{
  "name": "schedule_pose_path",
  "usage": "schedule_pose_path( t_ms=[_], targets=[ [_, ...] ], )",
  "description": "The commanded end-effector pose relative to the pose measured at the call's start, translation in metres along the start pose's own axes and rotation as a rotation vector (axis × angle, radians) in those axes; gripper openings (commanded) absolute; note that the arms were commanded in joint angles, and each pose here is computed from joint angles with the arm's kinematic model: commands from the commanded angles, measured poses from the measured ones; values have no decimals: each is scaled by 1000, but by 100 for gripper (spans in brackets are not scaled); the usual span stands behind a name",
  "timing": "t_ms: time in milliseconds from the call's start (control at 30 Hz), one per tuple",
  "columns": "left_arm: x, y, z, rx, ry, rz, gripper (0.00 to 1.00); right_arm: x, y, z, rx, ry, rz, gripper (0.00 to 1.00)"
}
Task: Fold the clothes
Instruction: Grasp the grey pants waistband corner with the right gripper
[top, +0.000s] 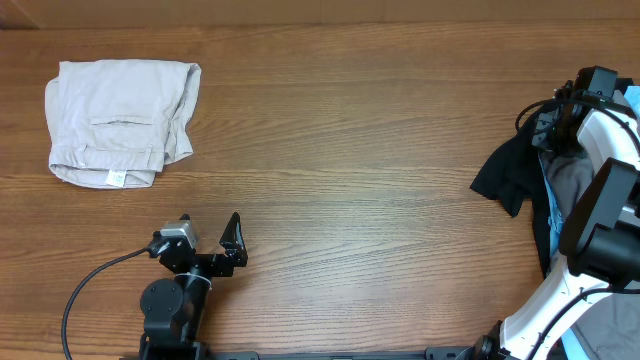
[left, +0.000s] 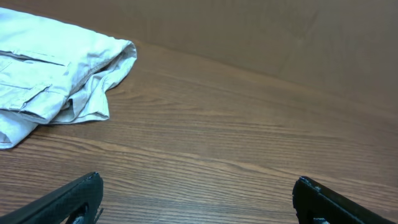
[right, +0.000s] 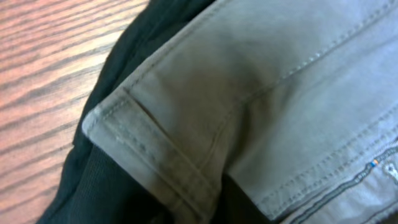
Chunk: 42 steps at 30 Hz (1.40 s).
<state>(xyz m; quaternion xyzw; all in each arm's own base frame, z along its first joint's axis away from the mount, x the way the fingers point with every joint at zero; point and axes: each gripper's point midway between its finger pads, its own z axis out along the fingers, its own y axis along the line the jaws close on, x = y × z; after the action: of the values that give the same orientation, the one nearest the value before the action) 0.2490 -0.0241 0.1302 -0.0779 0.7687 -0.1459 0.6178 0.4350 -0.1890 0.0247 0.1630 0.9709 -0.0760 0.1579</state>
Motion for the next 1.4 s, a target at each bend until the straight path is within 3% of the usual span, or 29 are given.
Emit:
schedule_pose_path(
  t_ms=[0, 567, 733, 933, 1067, 1200, 1267, 1367],
  targets=[
    [0, 1, 0, -4, -6, -5, 100, -5, 0, -3, -11, -11, 4, 22],
    [0, 1, 0, -4, -6, -5, 100, -34, -3, -40, -10, -82, 41, 22],
    [0, 1, 0, -4, -5, -5, 100, -35, 4, -40, -51, -84, 39, 36],
    [0, 1, 0, -4, -5, -5, 100, -36, 4, -41, -54, -92, 39, 37],
    [0, 1, 0, -4, -6, -5, 100, -36, 4, -40, -53, -91, 40, 22],
    [0, 1, 0, -4, -6, -5, 100, -36, 4, -40, -54, -90, 39, 20],
    [0, 1, 0, -4, -6, -5, 100, -36, 4, -40, -54, -90, 39, 6],
    [0, 1, 0, -4, -5, -5, 100, -37, 4, -40, -53, -96, 40, 4]
  ],
)
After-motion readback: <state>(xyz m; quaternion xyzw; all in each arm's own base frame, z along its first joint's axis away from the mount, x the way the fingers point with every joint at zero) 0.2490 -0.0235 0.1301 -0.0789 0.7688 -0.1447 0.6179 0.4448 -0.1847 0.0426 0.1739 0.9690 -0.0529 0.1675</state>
